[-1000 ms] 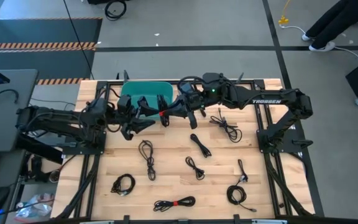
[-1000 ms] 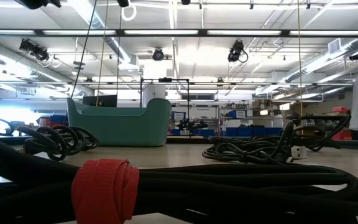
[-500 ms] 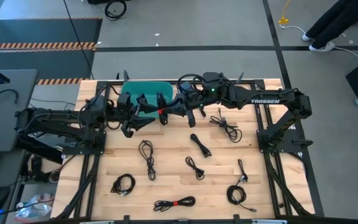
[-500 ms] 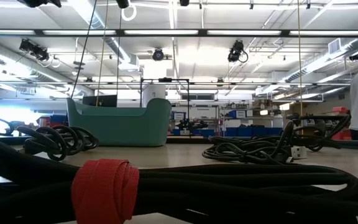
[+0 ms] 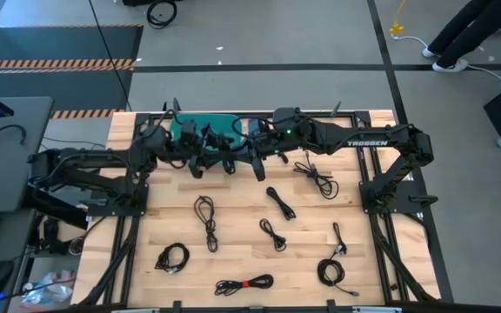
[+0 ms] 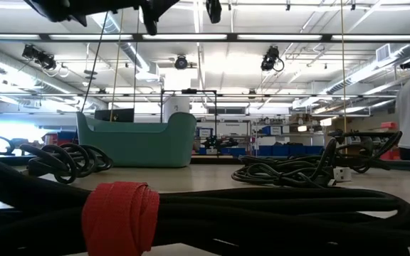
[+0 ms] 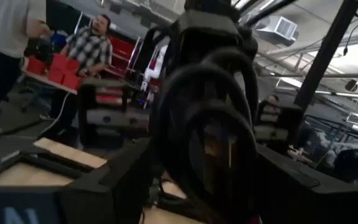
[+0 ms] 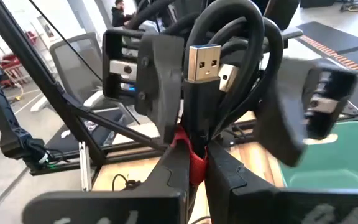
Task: Pick and place USB-C Cables
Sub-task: Put the black charger cable into the green bin
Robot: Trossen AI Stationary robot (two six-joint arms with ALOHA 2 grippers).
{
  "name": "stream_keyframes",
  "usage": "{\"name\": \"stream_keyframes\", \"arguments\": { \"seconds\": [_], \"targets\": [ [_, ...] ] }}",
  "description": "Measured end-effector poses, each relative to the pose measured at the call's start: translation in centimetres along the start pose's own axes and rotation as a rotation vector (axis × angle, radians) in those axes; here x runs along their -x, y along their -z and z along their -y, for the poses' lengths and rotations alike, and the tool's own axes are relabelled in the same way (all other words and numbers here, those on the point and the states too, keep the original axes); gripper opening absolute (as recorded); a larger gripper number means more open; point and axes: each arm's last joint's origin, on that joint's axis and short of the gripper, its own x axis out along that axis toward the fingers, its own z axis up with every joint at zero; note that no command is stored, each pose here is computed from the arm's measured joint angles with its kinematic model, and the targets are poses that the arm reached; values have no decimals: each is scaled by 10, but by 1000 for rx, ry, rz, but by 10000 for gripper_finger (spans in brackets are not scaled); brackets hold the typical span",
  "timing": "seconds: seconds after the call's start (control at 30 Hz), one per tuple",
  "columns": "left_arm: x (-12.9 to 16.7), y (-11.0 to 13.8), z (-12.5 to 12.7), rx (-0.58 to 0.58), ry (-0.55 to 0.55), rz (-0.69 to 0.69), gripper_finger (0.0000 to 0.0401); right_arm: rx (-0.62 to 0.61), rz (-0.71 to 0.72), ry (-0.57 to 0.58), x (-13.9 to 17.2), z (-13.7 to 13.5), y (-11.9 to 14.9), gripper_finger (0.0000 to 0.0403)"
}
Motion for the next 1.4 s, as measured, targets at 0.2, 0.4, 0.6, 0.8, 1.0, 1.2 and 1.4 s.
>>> {"name": "stream_keyframes", "arguments": {
  "seconds": [0.2, 0.4, 0.6, 0.8, 1.0, 1.2, 1.4],
  "targets": [
    [-11, -3, 0, -2, 30, -12, 188, 2, 5, -10, 0, -1, -1, 26],
    [-14, -9, 2, -10, 40, -10, 66, 1, 9, 0, 2, -1, -3, 26],
    [-13, -11, 5, -40, 49, -1, 65, 2, 16, -58, 2, -4, -4, 70],
    [-13, -13, 7, -45, 58, 11, 64, -4, 28, -121, 7, -14, -13, 176],
    [-11, -19, 11, -84, 85, 36, 60, -3, 14, -259, 18, -27, -35, 224],
    [-7, -15, 6, -103, 21, -10, 52, 90, 20, -349, 45, -48, -70, 222],
    [-1, -22, 10, -114, 17, -18, 52, 170, 40, -300, 60, -52, -90, 217]
  ]
}}
